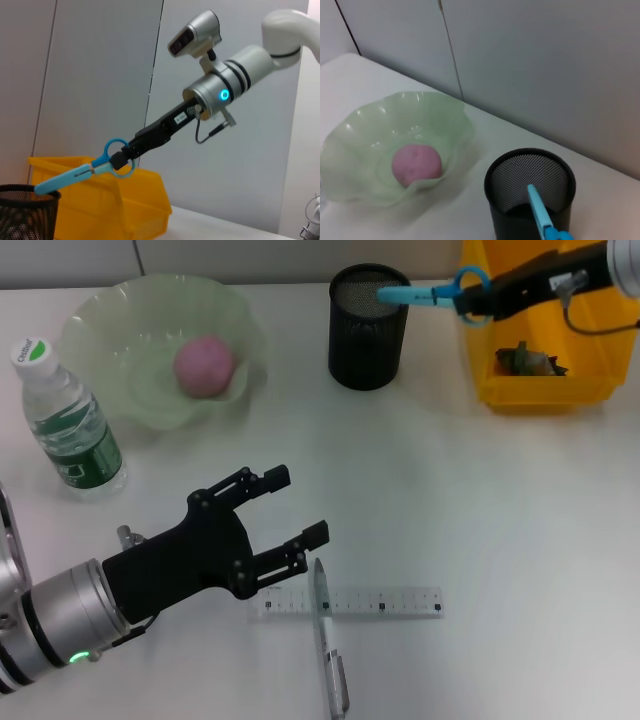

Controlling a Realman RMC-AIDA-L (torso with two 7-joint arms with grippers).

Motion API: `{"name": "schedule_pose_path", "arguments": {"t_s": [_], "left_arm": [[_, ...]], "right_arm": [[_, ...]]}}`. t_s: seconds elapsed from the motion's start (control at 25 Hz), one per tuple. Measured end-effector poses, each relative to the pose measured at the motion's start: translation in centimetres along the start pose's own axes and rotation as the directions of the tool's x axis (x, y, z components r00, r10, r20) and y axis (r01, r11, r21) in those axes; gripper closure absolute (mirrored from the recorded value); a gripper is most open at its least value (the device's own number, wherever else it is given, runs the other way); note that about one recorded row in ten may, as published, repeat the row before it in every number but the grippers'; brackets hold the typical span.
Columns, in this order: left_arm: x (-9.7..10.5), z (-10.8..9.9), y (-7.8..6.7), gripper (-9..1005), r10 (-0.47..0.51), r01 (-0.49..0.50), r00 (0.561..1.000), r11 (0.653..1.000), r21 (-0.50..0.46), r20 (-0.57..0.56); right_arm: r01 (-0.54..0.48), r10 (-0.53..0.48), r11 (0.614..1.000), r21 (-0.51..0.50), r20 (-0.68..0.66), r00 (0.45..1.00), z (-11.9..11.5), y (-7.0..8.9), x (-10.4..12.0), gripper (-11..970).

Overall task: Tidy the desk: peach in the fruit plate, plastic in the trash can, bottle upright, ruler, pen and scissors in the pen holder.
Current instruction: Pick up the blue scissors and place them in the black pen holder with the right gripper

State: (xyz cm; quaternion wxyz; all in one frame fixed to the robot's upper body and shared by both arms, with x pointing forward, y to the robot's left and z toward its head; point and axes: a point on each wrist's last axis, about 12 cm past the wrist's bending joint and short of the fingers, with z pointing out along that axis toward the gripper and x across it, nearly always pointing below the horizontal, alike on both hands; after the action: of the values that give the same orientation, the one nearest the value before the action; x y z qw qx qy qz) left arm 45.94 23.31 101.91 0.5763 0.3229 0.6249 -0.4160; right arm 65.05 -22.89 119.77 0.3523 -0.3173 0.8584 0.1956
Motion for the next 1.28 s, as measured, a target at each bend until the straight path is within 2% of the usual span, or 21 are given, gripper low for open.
{"name": "schedule_pose_path", "arguments": {"t_s": [0.32,0.6,1.0,1.28], "left_arm": [[0.0,0.1,-0.1,211,-0.007,0.007,1.0,1.0,-0.002,0.011],[0.0,0.1,-0.2,211,-0.01,0.01,1.0,1.0,-0.004,0.012],[0.1,0.2,-0.4,211,-0.018,0.018,1.0,1.0,-0.002,0.017],[0.2,0.2,-0.6,211,-0.026,0.026,0.999,1.0,0.001,0.022]], "right_arm": [[0.045,-0.039,0.997,0.057,-0.103,0.994,0.0,0.4,-2.8,861],[0.12,-0.108,0.991,0.064,-0.171,0.979,0.9,1.9,-4.9,859],[0.171,-0.148,0.982,0.082,-0.229,0.962,2.3,3.0,-6.7,856],[0.177,-0.149,0.979,0.098,-0.248,0.957,2.9,3.3,-7.1,854]]}}
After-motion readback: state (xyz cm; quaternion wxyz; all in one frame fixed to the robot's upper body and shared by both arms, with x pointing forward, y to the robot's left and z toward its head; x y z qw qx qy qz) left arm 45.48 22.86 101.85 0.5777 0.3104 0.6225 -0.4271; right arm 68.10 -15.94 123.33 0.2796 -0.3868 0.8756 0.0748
